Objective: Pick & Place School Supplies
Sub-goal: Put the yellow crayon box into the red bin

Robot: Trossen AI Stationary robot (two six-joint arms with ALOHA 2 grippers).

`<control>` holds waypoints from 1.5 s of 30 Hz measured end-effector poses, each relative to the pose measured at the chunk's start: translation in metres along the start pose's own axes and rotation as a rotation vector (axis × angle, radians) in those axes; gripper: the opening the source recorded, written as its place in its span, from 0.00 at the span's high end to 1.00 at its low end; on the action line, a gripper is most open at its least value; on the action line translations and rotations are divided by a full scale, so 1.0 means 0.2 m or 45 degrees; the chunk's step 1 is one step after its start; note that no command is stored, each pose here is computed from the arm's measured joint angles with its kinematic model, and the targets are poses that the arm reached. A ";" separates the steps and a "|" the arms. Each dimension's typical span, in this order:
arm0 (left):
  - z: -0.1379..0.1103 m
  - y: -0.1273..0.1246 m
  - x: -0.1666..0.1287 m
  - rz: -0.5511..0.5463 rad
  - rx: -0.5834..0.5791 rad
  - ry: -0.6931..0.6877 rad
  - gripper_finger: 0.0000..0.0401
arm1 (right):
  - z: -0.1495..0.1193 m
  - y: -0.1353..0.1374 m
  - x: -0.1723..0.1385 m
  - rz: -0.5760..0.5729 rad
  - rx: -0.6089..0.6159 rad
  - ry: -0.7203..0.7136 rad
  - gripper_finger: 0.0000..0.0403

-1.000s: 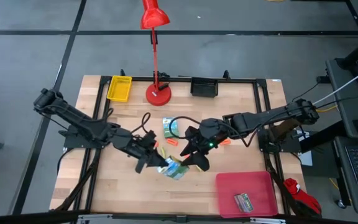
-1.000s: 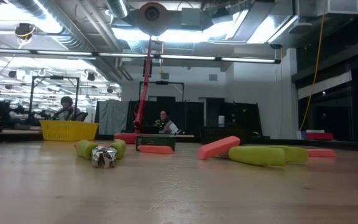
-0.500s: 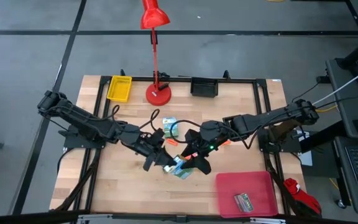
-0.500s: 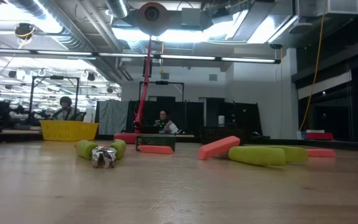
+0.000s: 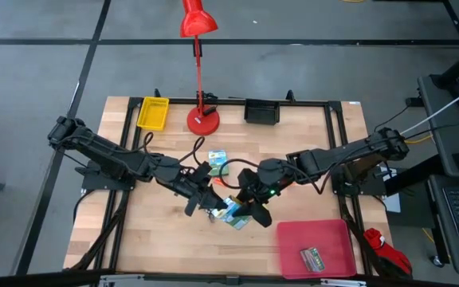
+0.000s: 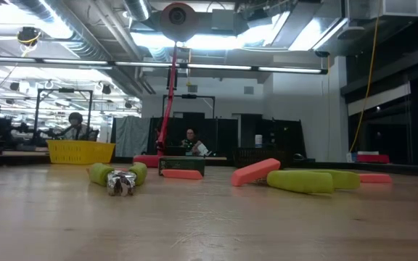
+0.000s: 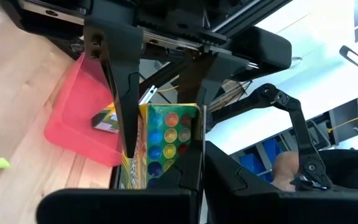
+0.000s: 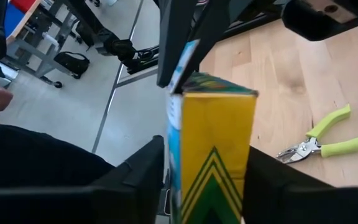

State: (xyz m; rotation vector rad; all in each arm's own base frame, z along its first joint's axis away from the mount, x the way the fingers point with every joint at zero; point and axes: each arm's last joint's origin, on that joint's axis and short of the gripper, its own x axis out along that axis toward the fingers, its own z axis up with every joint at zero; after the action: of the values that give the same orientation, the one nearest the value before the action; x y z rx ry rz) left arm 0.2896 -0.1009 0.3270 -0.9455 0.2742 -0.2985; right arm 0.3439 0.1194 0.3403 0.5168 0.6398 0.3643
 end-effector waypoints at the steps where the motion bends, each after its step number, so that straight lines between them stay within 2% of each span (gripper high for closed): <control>1: 0.00 0.00 0.00 0.000 0.003 0.000 0.99 | 0.00 0.00 0.00 0.000 -0.001 -0.001 0.62; 6: 0.00 0.00 0.00 -0.003 0.033 0.000 0.99 | 0.00 0.00 0.00 0.006 -0.007 -0.008 0.72; 10: 0.02 -0.03 -0.02 -0.063 0.155 -0.021 0.97 | 0.01 0.01 0.00 0.019 -0.017 -0.029 0.78; 17: 0.10 -0.17 -0.19 -0.195 0.347 -0.140 0.86 | 0.00 0.00 0.01 -0.002 0.013 0.003 0.76; 20: 0.11 -0.18 -0.29 -0.093 0.377 -0.147 0.82 | -0.02 -0.01 0.00 -0.022 0.035 0.036 0.75; 23: 0.09 -0.16 -0.39 0.101 0.351 -0.094 0.81 | -0.07 -0.01 0.00 -0.078 0.061 0.154 0.76; 26: 0.03 -0.11 -0.45 0.303 0.294 0.016 0.81 | -0.18 0.02 0.00 -0.155 0.107 0.341 0.77; 30: -0.04 -0.09 -0.46 0.442 0.273 0.081 0.82 | -0.33 0.11 -0.01 -0.272 0.173 0.520 0.76; 38: -0.15 -0.03 -0.31 0.581 0.346 0.140 0.82 | -0.59 0.36 -0.04 -0.401 0.376 0.601 0.76; 45: -0.20 0.00 -0.18 0.543 0.414 0.150 0.82 | -0.77 0.46 -0.12 -0.674 0.510 0.569 0.77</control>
State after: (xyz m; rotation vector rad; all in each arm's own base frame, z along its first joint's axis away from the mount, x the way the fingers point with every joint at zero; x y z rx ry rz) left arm 0.2422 -0.1179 0.3086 -0.5310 0.5095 -0.0027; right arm 0.2109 0.2350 0.2970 0.6262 1.2621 -0.1651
